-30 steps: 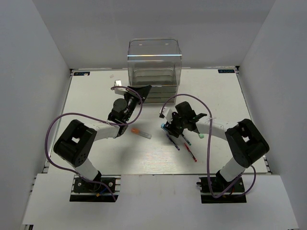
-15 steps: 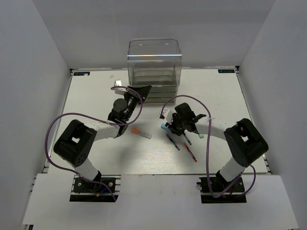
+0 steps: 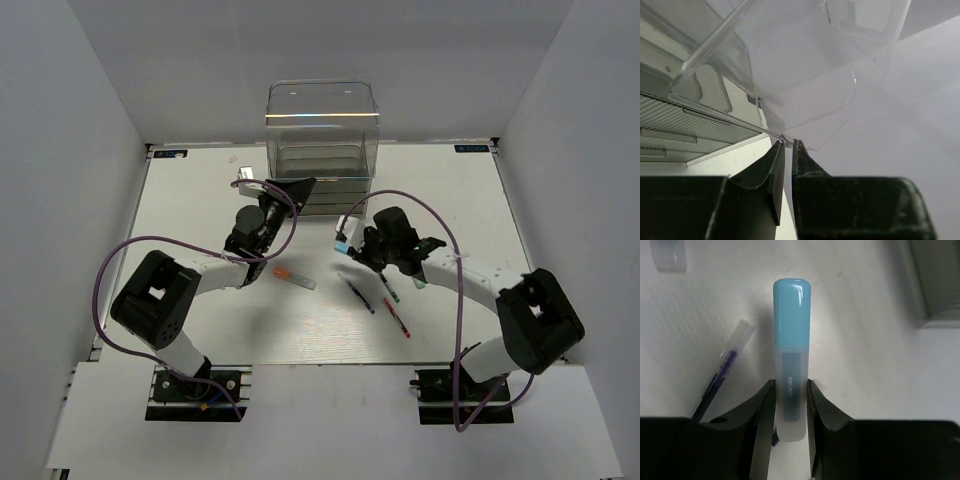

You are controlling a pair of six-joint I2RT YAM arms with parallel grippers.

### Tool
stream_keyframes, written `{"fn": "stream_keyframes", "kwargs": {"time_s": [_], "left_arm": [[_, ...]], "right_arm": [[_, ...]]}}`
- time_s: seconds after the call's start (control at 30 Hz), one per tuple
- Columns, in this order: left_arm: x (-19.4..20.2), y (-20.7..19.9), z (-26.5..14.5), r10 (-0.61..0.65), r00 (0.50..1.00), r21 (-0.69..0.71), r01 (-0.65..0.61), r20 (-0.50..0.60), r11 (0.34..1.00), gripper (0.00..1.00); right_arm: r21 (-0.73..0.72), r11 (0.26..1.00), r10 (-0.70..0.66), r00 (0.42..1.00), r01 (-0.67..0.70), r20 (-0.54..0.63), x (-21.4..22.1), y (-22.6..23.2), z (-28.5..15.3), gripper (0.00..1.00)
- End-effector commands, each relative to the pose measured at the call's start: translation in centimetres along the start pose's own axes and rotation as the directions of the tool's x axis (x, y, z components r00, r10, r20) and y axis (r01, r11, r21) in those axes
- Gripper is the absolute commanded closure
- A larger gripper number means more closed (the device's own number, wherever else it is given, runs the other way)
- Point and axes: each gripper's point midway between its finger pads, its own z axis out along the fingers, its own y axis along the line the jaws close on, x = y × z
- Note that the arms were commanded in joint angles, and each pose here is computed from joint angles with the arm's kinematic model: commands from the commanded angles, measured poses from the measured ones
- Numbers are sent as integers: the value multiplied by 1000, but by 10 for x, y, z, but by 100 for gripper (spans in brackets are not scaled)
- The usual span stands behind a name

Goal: Sort the stationery into containers
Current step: Pick up the pen from the center of the board, then place the pen in the storage box.

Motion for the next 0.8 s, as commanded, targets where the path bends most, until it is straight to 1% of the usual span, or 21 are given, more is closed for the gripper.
{"fn": "stream_keyframes", "kwargs": {"time_s": [0.0, 0.07, 0.1, 0.13, 0.2, 0.23, 0.27, 0.33, 0.37, 0.47, 0.57, 0.63, 0.77], "left_arm": [[-23, -49, -2, 7, 998, 122, -14, 59, 992, 100], [-23, -49, -2, 7, 998, 122, -14, 59, 992, 100], [-23, -49, -2, 7, 998, 122, -14, 59, 992, 100], [-23, -49, -2, 7, 998, 122, -14, 59, 992, 100], [-23, -49, -2, 7, 998, 122, -14, 59, 992, 100], [-23, -49, -2, 7, 998, 122, -14, 59, 992, 100], [-23, -49, -2, 7, 998, 122, -14, 59, 992, 100], [-23, -49, -2, 7, 998, 122, -14, 59, 992, 100], [-23, -49, -2, 7, 998, 122, -14, 59, 992, 100], [-24, -53, -1, 5, 998, 130, -14, 63, 991, 100], [-24, -53, -1, 5, 998, 130, -14, 63, 991, 100], [-24, -53, -1, 5, 998, 130, -14, 63, 991, 100], [-22, -50, 0, -2, 998, 123, -5, 58, 992, 100]], "right_arm": [[172, 978, -148, 977, 121, 155, -53, -40, -23, 100], [236, 962, -187, 965, 141, 184, -66, -52, -30, 100], [276, 948, -208, 964, 157, 166, -66, -60, -32, 100], [323, 931, -241, 952, 171, 189, -77, -70, -35, 100], [365, 910, -271, 948, 197, 165, -77, -80, -35, 100], [405, 890, -304, 934, 209, 186, -89, -88, -38, 100], [416, 883, -319, 929, 219, 186, -92, -92, -37, 100], [483, 845, -352, 919, 230, 178, -103, -107, -43, 100], [488, 841, -352, 921, 234, 165, -101, -110, -37, 100], [574, 783, -407, 895, 240, 182, -123, -129, -47, 100], [616, 744, -455, 872, 260, 181, -134, -137, -48, 100], [624, 729, -475, 864, 280, 168, -134, -139, -45, 100], [678, 669, -540, 826, 304, 161, -146, -146, -52, 100]]}}
